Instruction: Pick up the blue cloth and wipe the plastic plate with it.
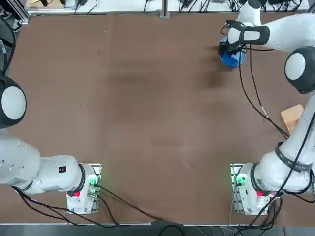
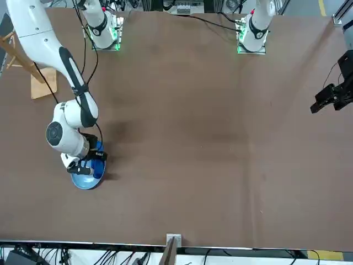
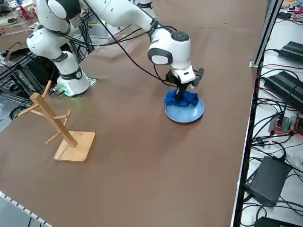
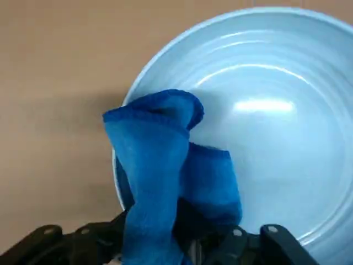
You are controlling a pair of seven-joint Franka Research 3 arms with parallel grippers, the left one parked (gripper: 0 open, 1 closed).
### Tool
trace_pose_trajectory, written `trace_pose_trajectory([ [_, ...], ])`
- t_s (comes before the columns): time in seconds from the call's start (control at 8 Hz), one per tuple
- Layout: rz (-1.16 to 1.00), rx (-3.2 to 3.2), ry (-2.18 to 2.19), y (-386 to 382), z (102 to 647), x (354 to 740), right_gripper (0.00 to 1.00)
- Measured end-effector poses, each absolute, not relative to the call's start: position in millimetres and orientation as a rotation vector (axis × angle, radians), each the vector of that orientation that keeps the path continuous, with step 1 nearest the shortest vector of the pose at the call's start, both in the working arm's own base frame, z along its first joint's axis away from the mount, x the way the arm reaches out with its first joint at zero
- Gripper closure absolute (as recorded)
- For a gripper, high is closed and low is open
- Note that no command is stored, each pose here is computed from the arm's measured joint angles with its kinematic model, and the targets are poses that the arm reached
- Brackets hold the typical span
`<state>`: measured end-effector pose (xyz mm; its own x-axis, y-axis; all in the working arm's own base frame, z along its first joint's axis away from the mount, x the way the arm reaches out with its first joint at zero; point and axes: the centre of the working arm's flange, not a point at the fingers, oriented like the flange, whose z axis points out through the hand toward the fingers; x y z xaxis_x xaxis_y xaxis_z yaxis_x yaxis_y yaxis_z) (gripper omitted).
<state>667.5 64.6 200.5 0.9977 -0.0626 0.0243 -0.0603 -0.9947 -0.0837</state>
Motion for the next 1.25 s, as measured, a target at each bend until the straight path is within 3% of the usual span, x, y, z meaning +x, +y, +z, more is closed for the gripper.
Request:
trace_pose_trajectory([
  [0.5, -0.2, -3.039, -0.023, 54.6, 210.1, 695.7, 0.77],
  [1.25, -0.19, -3.121, -0.143, -21.0, 191.1, 696.0, 0.77],
])
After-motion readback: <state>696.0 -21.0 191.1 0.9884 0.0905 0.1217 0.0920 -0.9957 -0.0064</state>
